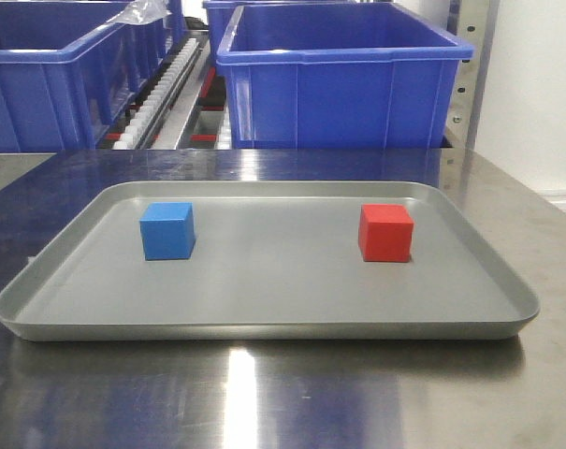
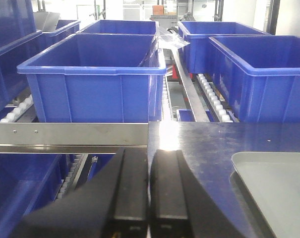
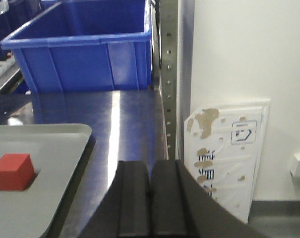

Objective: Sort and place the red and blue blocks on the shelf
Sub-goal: 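Move the right gripper above the red cube on the tray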

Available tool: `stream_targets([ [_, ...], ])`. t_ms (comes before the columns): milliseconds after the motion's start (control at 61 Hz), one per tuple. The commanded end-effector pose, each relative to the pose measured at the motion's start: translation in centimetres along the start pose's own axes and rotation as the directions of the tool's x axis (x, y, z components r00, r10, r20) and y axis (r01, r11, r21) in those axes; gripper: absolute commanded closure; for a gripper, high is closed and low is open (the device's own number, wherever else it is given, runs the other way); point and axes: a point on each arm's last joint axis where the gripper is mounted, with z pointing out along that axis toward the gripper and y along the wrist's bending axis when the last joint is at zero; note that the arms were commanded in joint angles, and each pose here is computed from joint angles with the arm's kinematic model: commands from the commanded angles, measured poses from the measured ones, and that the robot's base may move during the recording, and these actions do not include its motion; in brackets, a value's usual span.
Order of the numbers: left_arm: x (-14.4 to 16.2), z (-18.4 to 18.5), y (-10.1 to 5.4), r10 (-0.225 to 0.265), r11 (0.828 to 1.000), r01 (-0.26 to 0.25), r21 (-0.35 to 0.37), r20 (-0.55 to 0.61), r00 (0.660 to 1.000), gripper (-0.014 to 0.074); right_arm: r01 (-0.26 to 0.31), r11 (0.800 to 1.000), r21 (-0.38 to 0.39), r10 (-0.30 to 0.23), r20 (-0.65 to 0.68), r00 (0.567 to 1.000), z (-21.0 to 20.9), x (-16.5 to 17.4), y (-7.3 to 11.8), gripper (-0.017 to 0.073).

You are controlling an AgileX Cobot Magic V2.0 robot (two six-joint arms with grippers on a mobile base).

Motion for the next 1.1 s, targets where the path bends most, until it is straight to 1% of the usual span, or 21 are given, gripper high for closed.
stream_targets([
  [0, 0.0, -0.1, 0.0, -0.010, 1.000, 0.011, -0.004, 0.070, 0.998, 0.0470, 0.012, 1.000, -0.008, -0.012, 0.032, 0.999, -1.0, -2.6, 0.4, 0.0501],
  [66, 0.0, -0.1, 0.0, -0.010, 1.000, 0.011, -0.004, 0.070, 0.998, 0.0470, 0.050, 0.999, -0.013, -0.050, -0.037, 0.998, -1.2, -3.4, 0.5, 0.0501],
  [115, 0.0, -0.1, 0.0, -0.010, 1.000, 0.011, -0.004, 0.070, 0.998, 0.0470, 0.091, 0.996, -0.020, -0.093, -0.079, 0.993, -1.2, -4.0, 0.6, 0.0501],
  [197, 0.0, -0.1, 0.0, -0.010, 1.000, 0.011, -0.004, 0.070, 0.998, 0.0470, 0.178, 0.983, -0.039, -0.182, -0.140, 0.973, -0.9, -5.0, 0.8, 0.0501],
  [213, 0.0, -0.1, 0.0, -0.010, 1.000, 0.011, -0.004, 0.070, 0.998, 0.0470, 0.184, 0.982, -0.041, -0.188, -0.144, 0.972, -0.8, -5.1, 0.8, 0.0501],
  [262, 0.0, -0.1, 0.0, -0.010, 1.000, 0.011, -0.004, 0.070, 0.998, 0.0470, 0.226, 0.973, -0.054, -0.232, -0.162, 0.959, -0.5, -5.5, 0.9, 0.0501],
  [295, 0.0, -0.1, 0.0, -0.010, 1.000, 0.011, -0.004, 0.070, 0.998, 0.0470, 0.233, 0.970, -0.064, -0.241, -0.172, 0.955, -0.2, -5.7, 0.9, 0.0501],
  [377, 0.0, -0.1, 0.0, -0.010, 1.000, 0.011, -0.004, 0.070, 0.998, 0.0470, 0.218, 0.972, -0.084, -0.231, -0.196, 0.953, 0.5, -5.8, 1.1, 0.0501],
  [459, 0.0, -0.1, 0.0, -0.010, 1.000, 0.011, -0.004, 0.070, 0.998, 0.0470, 0.171, 0.980, -0.098, -0.190, -0.230, 0.954, 1.5, -6.0, 1.3, 0.0501],
  [491, 0.0, -0.1, 0.0, -0.010, 1.000, 0.011, -0.004, 0.070, 0.998, 0.0470, 0.162, 0.982, -0.100, -0.182, -0.244, 0.952, 1.8, -6.0, 1.3, 0.0501],
  [688, 0.0, -0.1, 0.0, -0.010, 1.000, 0.011, -0.004, 0.070, 0.998, 0.0470, 0.146, 0.983, -0.111, -0.177, -0.370, 0.912, 4.4, -6.6, 1.3, 0.0501],
  [753, 0.0, -0.1, 0.0, -0.010, 1.000, 0.011, -0.004, 0.070, 0.998, 0.0470, 0.134, 0.985, -0.111, -0.168, -0.401, 0.900, 5.4, -6.9, 1.3, 0.0501],
  [786, 0.0, -0.1, 0.0, -0.010, 1.000, 0.011, -0.004, 0.070, 0.998, 0.0470, 0.119, 0.987, -0.104, -0.152, -0.412, 0.898, 5.8, -7.0, 1.3, 0.0501],
  [819, 0.0, -0.1, 0.0, -0.010, 1.000, 0.011, -0.004, 0.070, 0.998, 0.0470, 0.092, 0.991, -0.092, -0.123, -0.428, 0.895, 6.2, -7.1, 1.3, 0.0501],
  [885, 0.0, -0.1, 0.0, -0.010, 1.000, 0.011, -0.004, 0.070, 0.998, 0.0470, 0.024, 0.998, -0.060, -0.049, -0.458, 0.888, 7.1, -7.5, 1.3, 0.0500],
  [950, 0.0, -0.1, 0.0, -0.010, 1.000, 0.011, -0.004, 0.070, 0.998, 0.0470, -0.021, 0.999, -0.039, -0.002, -0.500, 0.866, 8.0, -7.5, 1.4, 0.0498],
  [983, 0.0, -0.1, 0.0, -0.010, 1.000, 0.011, -0.004, 0.070, 0.998, 0.0470, -0.027, 0.999, -0.040, 0.003, -0.520, 0.854, 8.5, -7.5, 1.4, 0.0489],
  [1016, 0.0, -0.1, 0.0, -0.010, 1.000, 0.011, -0.004, 0.070, 0.998, 0.0470, -0.029, 0.998, -0.048, -0.002, -0.542, 0.841, 8.9, -7.5, 1.6, 0.0461],
  [1065, 0.0, -0.1, 0.0, -0.010, 1.000, 0.011, -0.004, 0.070, 0.998, 0.0470, -0.030, 0.997, -0.065, -0.013, -0.566, 0.824, 9.4, -7.4, 1.9, 0.0400],
  [1081, 0.0, -0.1, 0.0, -0.010, 1.000, 0.011, -0.004, 0.070, 0.998, 0.0470, -0.030, 0.997, -0.076, -0.019, -0.576, 0.817, 9.6, -7.4, 2.1, 0.0358],
])
